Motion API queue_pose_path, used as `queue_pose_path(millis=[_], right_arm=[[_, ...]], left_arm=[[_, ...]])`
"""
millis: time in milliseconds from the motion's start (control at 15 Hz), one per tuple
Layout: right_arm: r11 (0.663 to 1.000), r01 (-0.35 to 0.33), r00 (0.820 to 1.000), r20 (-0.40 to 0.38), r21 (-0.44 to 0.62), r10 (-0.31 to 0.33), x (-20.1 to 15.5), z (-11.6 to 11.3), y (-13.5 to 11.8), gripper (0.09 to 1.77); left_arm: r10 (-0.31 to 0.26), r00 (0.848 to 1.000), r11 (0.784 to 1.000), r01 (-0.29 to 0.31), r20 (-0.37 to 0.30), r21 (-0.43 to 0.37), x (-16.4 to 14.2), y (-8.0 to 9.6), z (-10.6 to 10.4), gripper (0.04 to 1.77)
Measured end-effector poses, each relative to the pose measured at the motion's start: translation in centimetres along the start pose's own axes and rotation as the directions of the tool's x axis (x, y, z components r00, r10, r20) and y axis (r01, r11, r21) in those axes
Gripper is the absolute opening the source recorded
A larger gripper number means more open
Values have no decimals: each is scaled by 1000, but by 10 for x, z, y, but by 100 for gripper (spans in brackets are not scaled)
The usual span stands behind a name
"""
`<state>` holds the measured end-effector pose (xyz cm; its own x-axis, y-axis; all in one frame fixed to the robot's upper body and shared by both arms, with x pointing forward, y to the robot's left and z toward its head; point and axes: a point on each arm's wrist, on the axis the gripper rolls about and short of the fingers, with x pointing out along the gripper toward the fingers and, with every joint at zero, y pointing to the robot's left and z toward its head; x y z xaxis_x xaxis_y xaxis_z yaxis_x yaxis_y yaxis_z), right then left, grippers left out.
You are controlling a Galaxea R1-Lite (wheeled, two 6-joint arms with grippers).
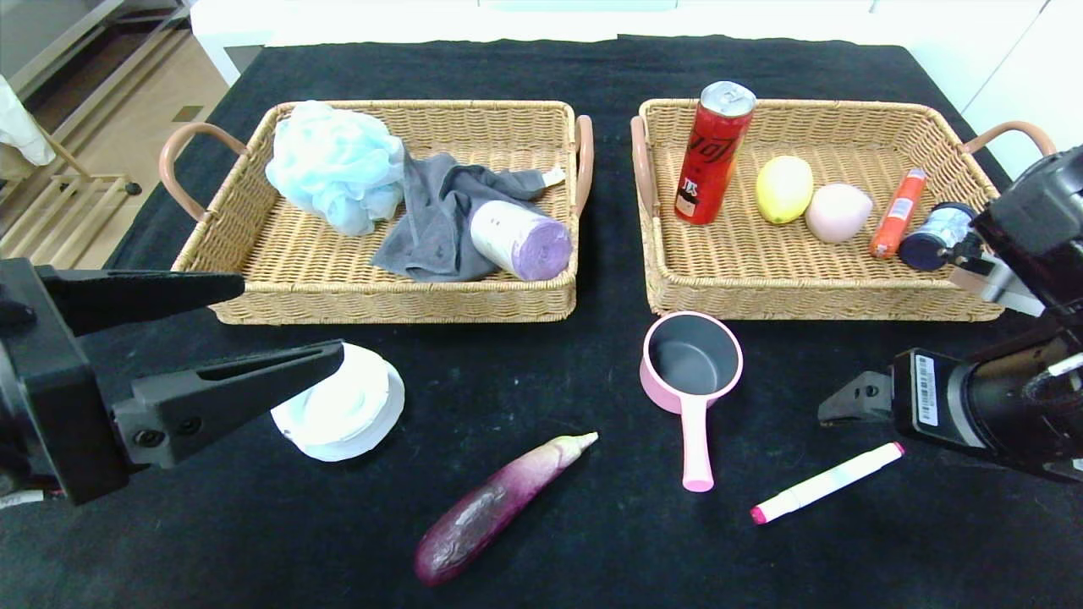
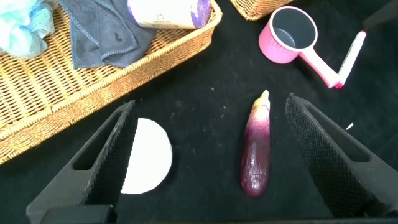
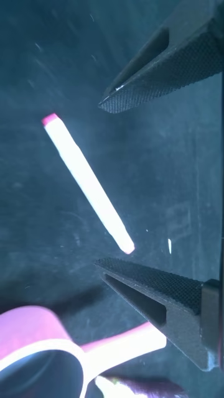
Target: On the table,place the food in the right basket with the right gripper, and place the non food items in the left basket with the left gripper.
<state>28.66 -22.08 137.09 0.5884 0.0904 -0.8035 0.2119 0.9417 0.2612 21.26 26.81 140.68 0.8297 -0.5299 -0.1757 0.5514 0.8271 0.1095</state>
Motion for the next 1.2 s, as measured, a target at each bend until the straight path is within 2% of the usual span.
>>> queue_pose_path(millis=[333,600,1200], right_arm=[[998,46,997,-65,53,-42,21,-8,7,171],[996,49,992,-122,75,-39,30,-13,6,171],[992,58,991,-124,108,-45,53,-12,5,171]], left_arm=[[-1,1000,1000,1,-2,0,0,0,0,172],[-1,1000,1000,1,-4,0,0,0,-1,172],[-3,1000,1000,3,-7,0,1,0,-1,172]])
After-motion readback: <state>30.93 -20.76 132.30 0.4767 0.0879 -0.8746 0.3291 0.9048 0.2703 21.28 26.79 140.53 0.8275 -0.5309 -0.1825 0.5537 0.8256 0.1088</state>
